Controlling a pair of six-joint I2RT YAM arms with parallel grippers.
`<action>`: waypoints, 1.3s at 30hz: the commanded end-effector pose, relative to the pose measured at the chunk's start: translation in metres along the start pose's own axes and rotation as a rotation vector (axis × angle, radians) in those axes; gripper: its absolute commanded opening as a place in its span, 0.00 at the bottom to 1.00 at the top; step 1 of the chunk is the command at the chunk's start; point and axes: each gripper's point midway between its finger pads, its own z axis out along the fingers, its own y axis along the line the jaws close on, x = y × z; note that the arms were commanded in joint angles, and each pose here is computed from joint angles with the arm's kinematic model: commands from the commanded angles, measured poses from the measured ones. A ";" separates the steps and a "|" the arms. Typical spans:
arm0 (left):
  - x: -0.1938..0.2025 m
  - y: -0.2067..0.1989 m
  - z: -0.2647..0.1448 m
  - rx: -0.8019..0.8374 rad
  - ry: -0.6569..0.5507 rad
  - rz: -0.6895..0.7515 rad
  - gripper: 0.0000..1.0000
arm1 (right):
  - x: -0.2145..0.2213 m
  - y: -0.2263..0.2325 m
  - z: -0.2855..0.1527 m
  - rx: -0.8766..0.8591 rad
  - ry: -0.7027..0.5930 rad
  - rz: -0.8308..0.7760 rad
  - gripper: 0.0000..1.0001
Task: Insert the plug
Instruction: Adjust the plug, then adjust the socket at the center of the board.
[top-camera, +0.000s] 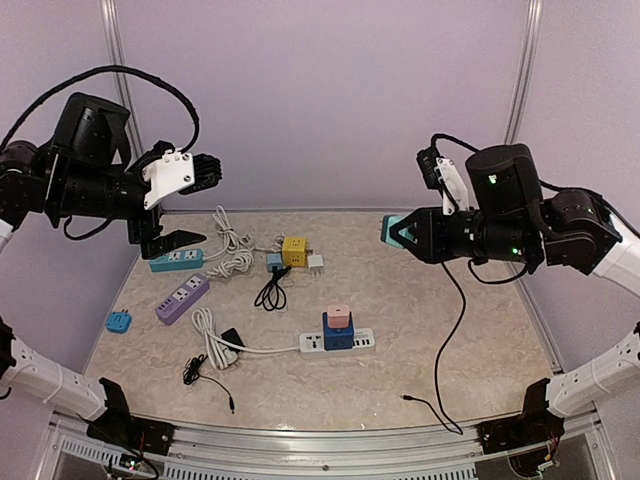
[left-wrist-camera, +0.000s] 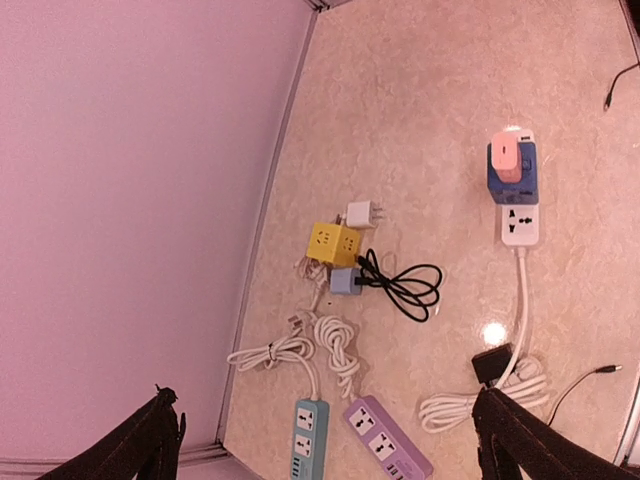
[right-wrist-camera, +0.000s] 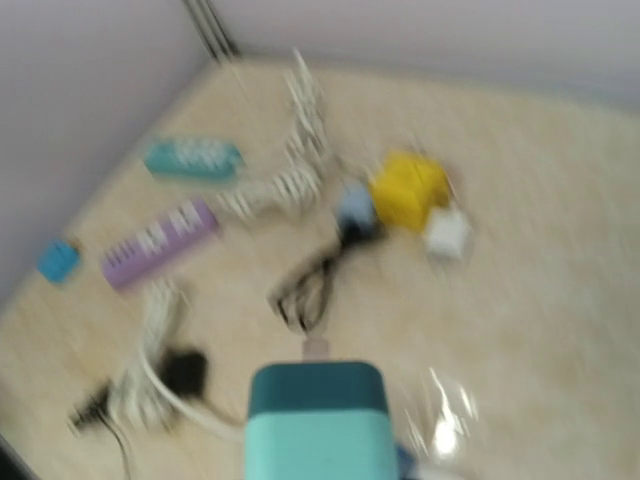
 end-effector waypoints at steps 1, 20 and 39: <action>0.052 -0.011 -0.013 0.021 0.161 0.093 0.99 | 0.046 -0.024 0.003 0.099 0.175 0.022 0.00; 0.102 -0.040 -0.015 0.113 0.213 -0.014 0.99 | 0.118 -0.024 0.035 0.053 0.343 0.051 0.00; 0.058 -0.171 0.185 0.754 -0.047 0.081 0.80 | 0.243 -0.053 0.079 -0.014 0.400 0.189 0.00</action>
